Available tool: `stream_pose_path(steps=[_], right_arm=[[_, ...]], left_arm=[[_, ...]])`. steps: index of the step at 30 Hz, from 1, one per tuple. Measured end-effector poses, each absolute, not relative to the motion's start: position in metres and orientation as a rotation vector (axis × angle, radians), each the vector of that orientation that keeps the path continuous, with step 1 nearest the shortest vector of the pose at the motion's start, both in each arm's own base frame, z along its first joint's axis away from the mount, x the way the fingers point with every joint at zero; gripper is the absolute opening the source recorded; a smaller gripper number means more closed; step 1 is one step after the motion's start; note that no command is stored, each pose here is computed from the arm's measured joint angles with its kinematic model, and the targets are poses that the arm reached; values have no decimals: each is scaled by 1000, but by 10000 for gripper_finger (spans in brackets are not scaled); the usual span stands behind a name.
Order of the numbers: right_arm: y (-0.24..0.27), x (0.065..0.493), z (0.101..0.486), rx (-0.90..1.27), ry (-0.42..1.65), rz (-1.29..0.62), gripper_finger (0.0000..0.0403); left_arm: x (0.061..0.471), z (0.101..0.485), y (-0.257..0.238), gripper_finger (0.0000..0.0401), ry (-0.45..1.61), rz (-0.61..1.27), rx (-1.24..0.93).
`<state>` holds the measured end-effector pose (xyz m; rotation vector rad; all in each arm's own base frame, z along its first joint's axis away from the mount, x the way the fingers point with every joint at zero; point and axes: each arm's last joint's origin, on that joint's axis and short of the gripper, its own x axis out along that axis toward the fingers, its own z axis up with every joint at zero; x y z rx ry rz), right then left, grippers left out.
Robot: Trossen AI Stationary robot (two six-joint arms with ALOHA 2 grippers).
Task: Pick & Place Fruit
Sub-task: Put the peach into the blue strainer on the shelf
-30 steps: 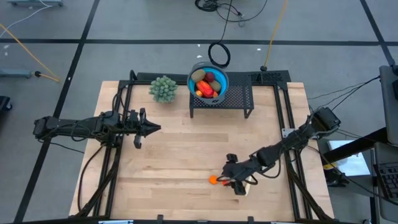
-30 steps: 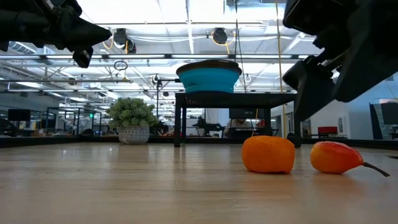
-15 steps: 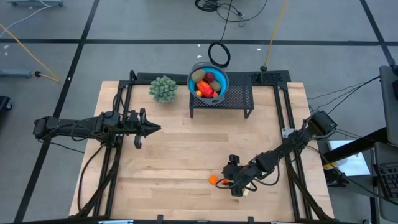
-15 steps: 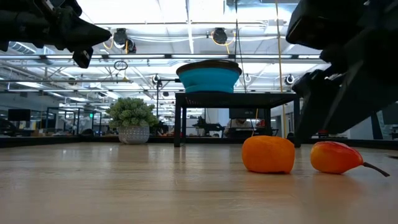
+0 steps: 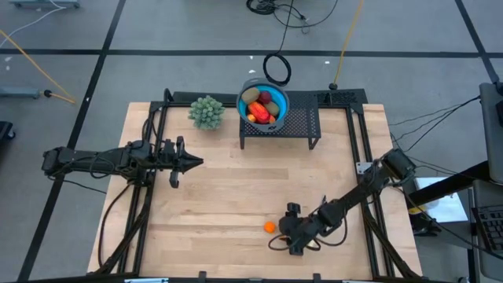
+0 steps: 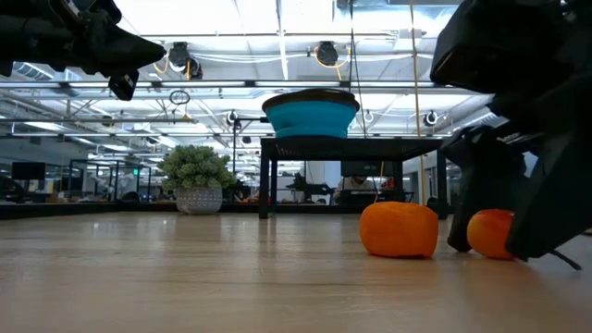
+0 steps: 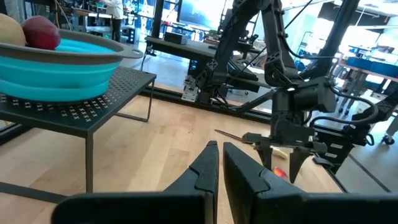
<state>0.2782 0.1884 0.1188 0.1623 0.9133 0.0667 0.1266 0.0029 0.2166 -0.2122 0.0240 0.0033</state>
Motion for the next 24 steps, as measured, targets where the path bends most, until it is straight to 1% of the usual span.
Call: stream_pose_path(steps=[9,18,24], right_arm=[[189,273,116,125,946,42,234],[189,272,115,70,958,67,194],[186,268,121,38,977,89,164]], left_arm=[[127,217,3,21,24,4,-213],[127,217,3,21,24,4,-213],[127,217,3,21,24,4,-213]])
